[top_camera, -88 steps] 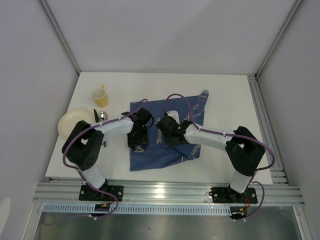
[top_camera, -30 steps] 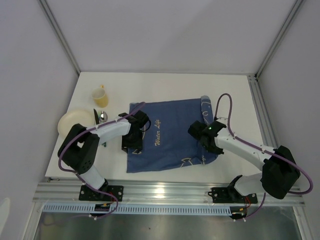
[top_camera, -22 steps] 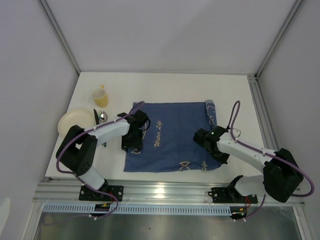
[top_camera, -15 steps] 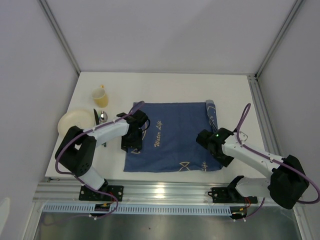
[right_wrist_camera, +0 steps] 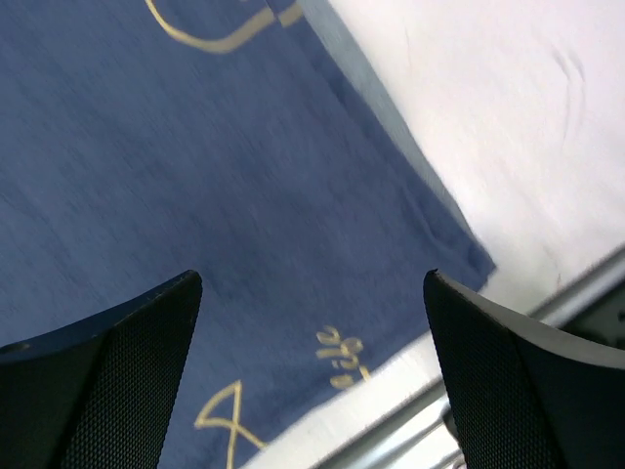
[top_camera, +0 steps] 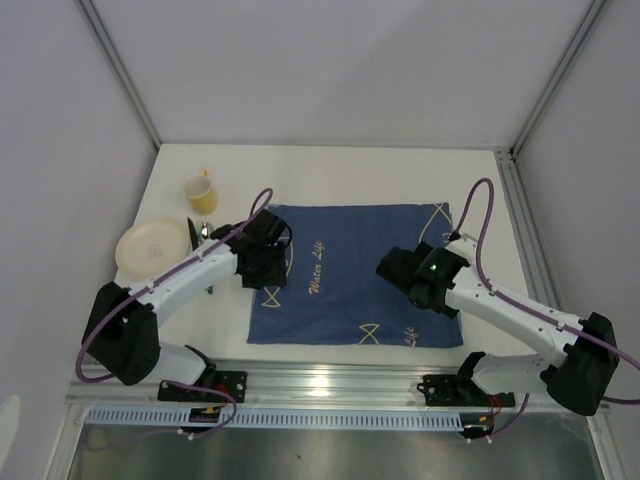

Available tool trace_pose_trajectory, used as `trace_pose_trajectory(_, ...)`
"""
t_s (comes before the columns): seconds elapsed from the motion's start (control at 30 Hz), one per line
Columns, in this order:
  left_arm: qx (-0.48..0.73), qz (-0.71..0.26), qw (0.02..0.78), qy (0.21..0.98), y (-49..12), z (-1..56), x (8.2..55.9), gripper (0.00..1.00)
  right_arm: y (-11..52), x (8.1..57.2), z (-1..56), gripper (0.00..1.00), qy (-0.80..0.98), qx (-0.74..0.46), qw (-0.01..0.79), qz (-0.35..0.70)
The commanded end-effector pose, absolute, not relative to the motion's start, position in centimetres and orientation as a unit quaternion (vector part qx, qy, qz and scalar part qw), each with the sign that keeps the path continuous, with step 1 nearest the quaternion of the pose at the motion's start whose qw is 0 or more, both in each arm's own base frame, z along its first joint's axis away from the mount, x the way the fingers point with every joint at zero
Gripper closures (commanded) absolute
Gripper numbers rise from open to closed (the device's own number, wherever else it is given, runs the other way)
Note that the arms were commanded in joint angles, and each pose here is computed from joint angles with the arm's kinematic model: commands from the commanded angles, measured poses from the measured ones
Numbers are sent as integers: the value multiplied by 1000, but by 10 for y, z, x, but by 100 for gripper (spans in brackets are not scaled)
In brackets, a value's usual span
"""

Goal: Set the dinner table for one person
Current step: Flatten out the napkin at the center of the board.

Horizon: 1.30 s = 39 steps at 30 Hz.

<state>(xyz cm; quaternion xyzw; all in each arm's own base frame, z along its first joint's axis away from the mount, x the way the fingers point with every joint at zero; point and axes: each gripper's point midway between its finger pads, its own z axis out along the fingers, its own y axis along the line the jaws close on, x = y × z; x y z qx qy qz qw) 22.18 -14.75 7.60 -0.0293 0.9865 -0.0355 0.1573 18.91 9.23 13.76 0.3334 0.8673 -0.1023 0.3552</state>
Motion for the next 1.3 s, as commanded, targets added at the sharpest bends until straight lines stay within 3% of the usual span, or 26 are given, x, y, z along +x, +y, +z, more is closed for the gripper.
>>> trace_pose_trajectory(0.0, -22, -79, 196, 977, -166, 100, 245, 40, 86, 236, 169, 1, 846, 266, 441, -138)
trace_pose_trajectory(0.23, -15, -84, 169, 982, -191, 97, 270, 40, 107, 322, 142, 3, 889, 228, 388, -79)
trace_pose_trajectory(0.4, -14, -80, 140, 987, -201, 80, 277, 41, 136, 351, 114, 19, 911, 184, 365, -53)
trace_pose_trajectory(0.57, -8, -65, 142, 988, -205, 76, 293, 40, 163, 369, 94, 28, 928, 149, 341, -23)
trace_pose_trajectory(0.63, -4, -58, 138, 989, -207, 73, 299, 40, 174, 371, 82, 35, 937, 135, 321, -8)
trace_pose_trajectory(0.73, -1, -49, 123, 991, -210, 69, 303, 40, 190, 376, 80, 55, 942, 126, 311, 20)
trace_pose_trajectory(0.77, 0, -49, 120, 992, -211, 69, 305, 40, 197, 374, 76, 66, 946, 121, 300, 36)
trace_pose_trajectory(0.87, -1, -49, 109, 993, -213, 65, 303, 41, 209, 369, 69, 83, 951, 116, 280, 63)
trace_pose_trajectory(1.0, 0, -52, 91, 994, -213, 57, 295, 41, 218, 356, 55, 100, 958, 106, 252, 81)
trace_pose_trajectory(1.27, 6, -54, 55, 997, -218, 36, 277, 47, 229, 329, 33, 100, 969, 82, 214, 93)
